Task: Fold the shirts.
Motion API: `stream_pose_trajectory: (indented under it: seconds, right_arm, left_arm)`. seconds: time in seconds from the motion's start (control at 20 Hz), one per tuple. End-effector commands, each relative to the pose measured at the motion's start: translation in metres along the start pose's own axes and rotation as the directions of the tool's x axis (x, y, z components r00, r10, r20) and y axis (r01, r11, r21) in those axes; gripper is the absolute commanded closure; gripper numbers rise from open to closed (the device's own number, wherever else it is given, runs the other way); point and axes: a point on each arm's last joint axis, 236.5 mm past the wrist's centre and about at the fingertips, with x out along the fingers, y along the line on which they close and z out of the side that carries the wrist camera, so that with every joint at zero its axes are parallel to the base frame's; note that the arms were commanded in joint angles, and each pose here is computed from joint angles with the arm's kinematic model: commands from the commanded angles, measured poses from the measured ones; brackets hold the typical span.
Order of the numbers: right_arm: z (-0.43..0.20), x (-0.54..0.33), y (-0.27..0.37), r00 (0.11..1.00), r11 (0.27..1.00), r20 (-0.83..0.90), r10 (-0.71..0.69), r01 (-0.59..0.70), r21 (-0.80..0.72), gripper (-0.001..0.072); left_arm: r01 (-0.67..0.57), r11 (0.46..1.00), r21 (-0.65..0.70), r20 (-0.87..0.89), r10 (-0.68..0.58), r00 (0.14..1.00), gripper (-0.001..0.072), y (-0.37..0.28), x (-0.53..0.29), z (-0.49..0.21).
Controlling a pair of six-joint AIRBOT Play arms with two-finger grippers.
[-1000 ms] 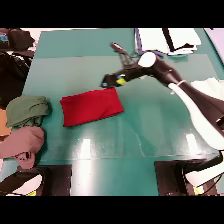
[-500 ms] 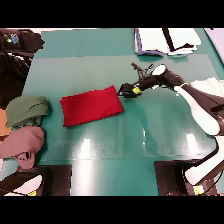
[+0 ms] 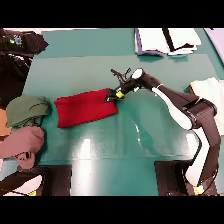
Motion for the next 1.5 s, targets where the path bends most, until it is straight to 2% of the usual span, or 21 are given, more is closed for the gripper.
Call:
stream_pose_trajectory:
  seconds: [0.0,0.2,0.4,0.6,0.8,0.95,1.1,1.3,1.45]
  right_arm:
    - [0.032,-0.054,-0.011,0.990,0.992,0.102,-0.095,0.103,-0.074,0.0692]
    - [0.055,-0.203,-0.064,0.910,0.956,0.300,-0.286,0.293,0.024,0.0692]
    - [0.024,-0.374,-0.139,0.731,0.849,0.432,-0.529,0.458,0.264,0.0691]
    - [-0.040,-0.503,-0.201,0.565,0.749,0.497,-0.659,0.426,0.508,0.0692]
    - [-0.100,-0.562,-0.242,0.493,0.674,0.485,-0.723,0.348,0.652,0.0692]
    - [-0.112,-0.581,-0.245,0.465,0.681,0.526,-0.712,0.279,0.677,0.0692]
    - [-0.096,-0.598,-0.228,0.408,0.728,0.617,-0.672,0.217,0.650,0.0692]
    - [-0.078,-0.635,-0.185,0.308,0.743,0.676,-0.669,0.294,0.601,0.0692]
    - [-0.077,-0.649,-0.155,0.302,0.750,0.690,-0.658,0.343,0.565,0.0692]
  left_arm:
    - [0.069,0.998,0.013,-0.007,-0.069,0.998,0.0684,-0.030,0.003,-0.003]
    - [0.189,0.978,0.084,-0.022,-0.188,0.982,0.0684,-0.094,0.005,-0.012]
    - [0.254,0.960,0.119,-0.022,-0.253,0.967,0.0683,-0.130,0.003,-0.017]
    - [0.273,0.956,0.104,-0.018,-0.272,0.962,0.0683,-0.136,0.002,-0.016]
    - [0.274,0.957,0.099,-0.019,-0.273,0.962,0.0684,-0.136,0.002,-0.016]
    - [0.274,0.959,0.077,-0.019,-0.273,0.962,0.0683,-0.136,0.002,-0.016]
    - [0.275,0.958,0.076,-0.020,-0.274,0.961,0.0683,-0.136,0.002,-0.016]
    - [0.276,0.958,0.076,-0.023,-0.275,0.961,0.0683,-0.137,0.002,-0.017]
    - [0.276,0.958,0.077,-0.031,-0.274,0.961,0.0683,-0.136,0.002,-0.019]
